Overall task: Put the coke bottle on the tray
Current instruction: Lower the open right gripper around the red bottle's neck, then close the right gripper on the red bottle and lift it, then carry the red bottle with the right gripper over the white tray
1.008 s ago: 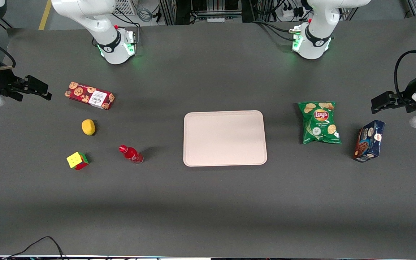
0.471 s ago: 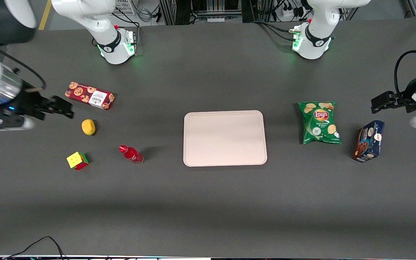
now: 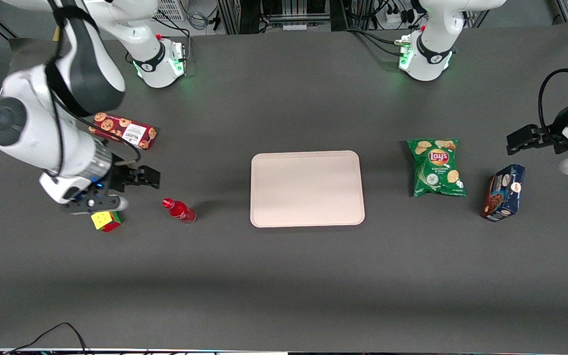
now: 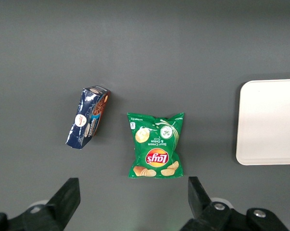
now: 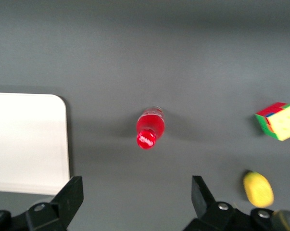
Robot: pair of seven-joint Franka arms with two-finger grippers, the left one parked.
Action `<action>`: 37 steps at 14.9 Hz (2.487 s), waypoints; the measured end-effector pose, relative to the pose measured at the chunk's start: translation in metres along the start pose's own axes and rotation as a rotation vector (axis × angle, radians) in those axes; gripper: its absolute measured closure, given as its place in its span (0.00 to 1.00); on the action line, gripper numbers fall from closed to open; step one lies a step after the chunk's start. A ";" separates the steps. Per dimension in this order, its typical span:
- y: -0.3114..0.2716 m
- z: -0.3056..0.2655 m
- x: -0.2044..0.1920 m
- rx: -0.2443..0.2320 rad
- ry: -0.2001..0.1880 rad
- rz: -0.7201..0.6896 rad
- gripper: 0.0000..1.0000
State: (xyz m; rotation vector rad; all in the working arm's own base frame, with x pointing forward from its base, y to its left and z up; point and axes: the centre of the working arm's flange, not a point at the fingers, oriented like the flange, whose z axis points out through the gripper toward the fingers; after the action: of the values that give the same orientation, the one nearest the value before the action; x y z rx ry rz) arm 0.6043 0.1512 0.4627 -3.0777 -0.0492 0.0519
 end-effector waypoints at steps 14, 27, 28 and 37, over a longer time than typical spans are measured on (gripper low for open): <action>0.004 0.141 -0.006 -0.054 0.004 -0.050 0.00; -0.003 0.145 -0.004 -0.049 0.018 -0.063 0.59; -0.004 0.144 -0.004 -0.051 0.020 -0.065 0.68; -0.009 0.114 -0.007 -0.061 0.019 -0.072 0.68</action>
State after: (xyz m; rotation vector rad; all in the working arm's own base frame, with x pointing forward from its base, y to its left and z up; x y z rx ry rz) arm 0.5929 0.1675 0.3493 -3.1341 -0.1641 0.0179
